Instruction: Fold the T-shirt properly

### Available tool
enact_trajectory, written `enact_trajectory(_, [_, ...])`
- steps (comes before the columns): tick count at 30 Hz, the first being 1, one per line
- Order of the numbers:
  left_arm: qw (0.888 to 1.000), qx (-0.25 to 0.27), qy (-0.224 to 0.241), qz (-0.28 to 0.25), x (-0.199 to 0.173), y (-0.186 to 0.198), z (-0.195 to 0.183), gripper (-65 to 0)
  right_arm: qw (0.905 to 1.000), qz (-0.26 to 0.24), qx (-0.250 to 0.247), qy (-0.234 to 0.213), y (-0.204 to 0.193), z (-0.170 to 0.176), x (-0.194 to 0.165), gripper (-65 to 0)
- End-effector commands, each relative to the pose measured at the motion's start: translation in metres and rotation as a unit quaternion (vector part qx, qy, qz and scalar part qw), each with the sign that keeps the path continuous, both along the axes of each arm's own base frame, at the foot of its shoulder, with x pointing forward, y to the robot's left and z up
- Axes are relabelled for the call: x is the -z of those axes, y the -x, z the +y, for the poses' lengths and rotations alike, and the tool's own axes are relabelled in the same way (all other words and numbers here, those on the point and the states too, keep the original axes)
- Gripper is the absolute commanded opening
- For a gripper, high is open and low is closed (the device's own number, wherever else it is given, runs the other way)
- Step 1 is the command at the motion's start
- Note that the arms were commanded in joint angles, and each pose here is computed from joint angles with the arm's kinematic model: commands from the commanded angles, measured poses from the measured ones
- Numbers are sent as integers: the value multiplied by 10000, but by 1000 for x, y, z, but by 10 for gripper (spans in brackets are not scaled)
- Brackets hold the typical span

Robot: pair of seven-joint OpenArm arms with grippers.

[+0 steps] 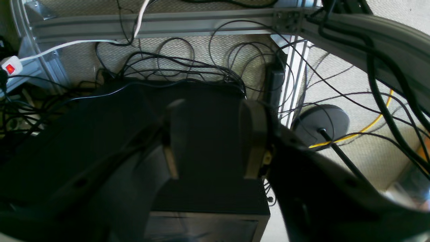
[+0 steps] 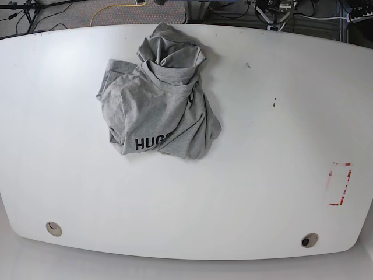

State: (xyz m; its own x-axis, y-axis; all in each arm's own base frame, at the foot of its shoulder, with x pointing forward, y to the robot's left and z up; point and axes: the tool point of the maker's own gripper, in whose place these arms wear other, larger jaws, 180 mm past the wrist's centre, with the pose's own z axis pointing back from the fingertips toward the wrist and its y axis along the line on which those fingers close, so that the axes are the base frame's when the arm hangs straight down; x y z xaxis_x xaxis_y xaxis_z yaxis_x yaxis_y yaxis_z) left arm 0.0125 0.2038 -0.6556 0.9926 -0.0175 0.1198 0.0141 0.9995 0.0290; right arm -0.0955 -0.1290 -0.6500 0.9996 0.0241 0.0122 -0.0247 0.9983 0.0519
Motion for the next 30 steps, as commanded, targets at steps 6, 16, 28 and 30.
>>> enact_trajectory(6, [10000, 49, -29, 18, 0, 1, 4, -412, 10000, 12, 9, 5, 5, -1, -1, -533])
enact_trajectory(16, [10000, 33, -53, -34, -1, -3, 6, -415, 10000, -16, -1, 38, 6, -4, -2, -534])
enact_trajectory(28, [9999, 89, -53, -29, -1, -4, 6, -416, 10000, 62, -16, 10, 11, -1, -2, -532])
enact_trajectory(30, [9999, 98, -51, -34, -1, -4, 5, -415, 10000, 56, -14, 10, 11, -1, -2, -532])
